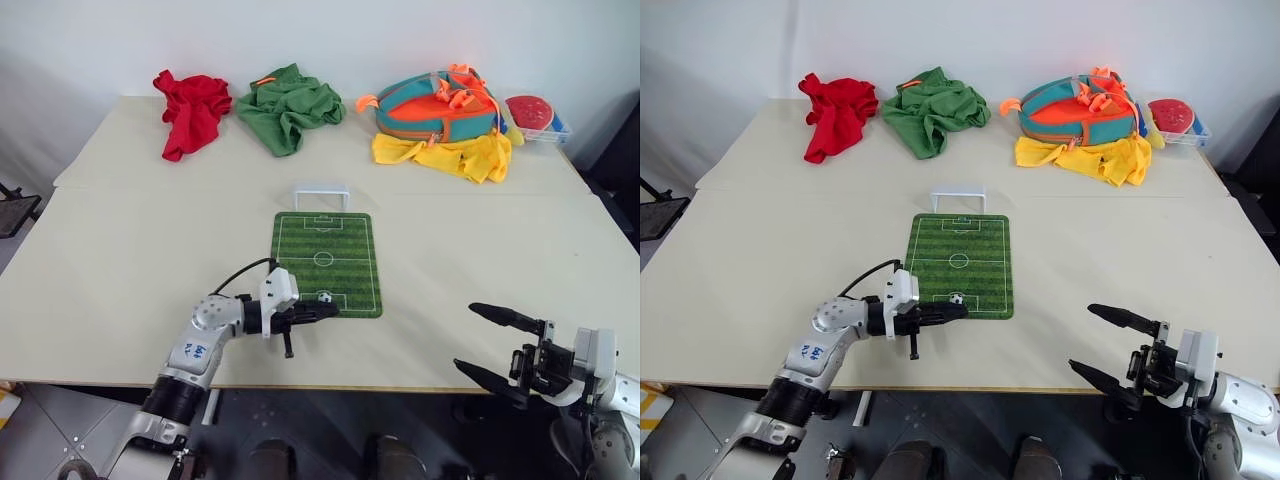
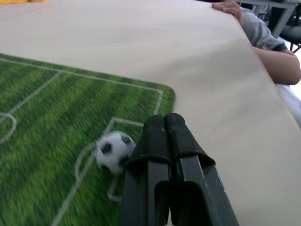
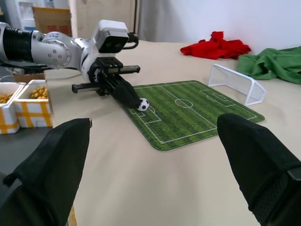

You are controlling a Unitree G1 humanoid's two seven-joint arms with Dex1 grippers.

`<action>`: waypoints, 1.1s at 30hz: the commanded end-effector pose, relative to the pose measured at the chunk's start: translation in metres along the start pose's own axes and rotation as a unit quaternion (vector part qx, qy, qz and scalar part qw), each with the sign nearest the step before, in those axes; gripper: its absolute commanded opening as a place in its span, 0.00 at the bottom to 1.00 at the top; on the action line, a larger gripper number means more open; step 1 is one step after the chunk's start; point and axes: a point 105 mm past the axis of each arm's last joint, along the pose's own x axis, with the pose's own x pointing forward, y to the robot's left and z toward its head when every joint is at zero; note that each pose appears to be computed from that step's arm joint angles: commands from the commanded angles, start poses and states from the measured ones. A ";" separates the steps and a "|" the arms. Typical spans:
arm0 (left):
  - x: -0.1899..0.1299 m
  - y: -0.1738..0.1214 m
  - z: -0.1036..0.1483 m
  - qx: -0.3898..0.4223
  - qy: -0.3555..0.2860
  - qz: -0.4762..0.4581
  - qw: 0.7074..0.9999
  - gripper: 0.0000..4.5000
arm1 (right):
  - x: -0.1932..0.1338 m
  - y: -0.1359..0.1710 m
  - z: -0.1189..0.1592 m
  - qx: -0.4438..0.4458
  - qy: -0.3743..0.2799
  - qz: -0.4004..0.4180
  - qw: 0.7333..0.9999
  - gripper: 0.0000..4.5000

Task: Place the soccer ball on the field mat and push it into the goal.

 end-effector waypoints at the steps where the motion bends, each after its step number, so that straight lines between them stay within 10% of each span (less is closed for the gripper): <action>1: 0.008 0.030 0.012 0.040 -0.012 0.059 0.997 0.01 | 0.008 0.001 0.008 -0.024 -0.021 -0.024 0.999 1.00; 10: -0.002 0.077 0.056 0.109 -0.100 0.133 0.980 0.01 | 0.020 -0.029 0.010 -0.056 -0.052 -0.174 0.982 1.00; 20: -0.107 0.083 0.081 0.175 -0.088 0.159 0.968 0.01 | 0.018 -0.048 0.009 -0.067 -0.056 -0.205 0.975 1.00; 33: -0.228 0.049 0.011 0.045 0.036 0.353 0.934 0.01 | 0.023 -0.063 0.003 -0.076 -0.071 -0.227 0.968 1.00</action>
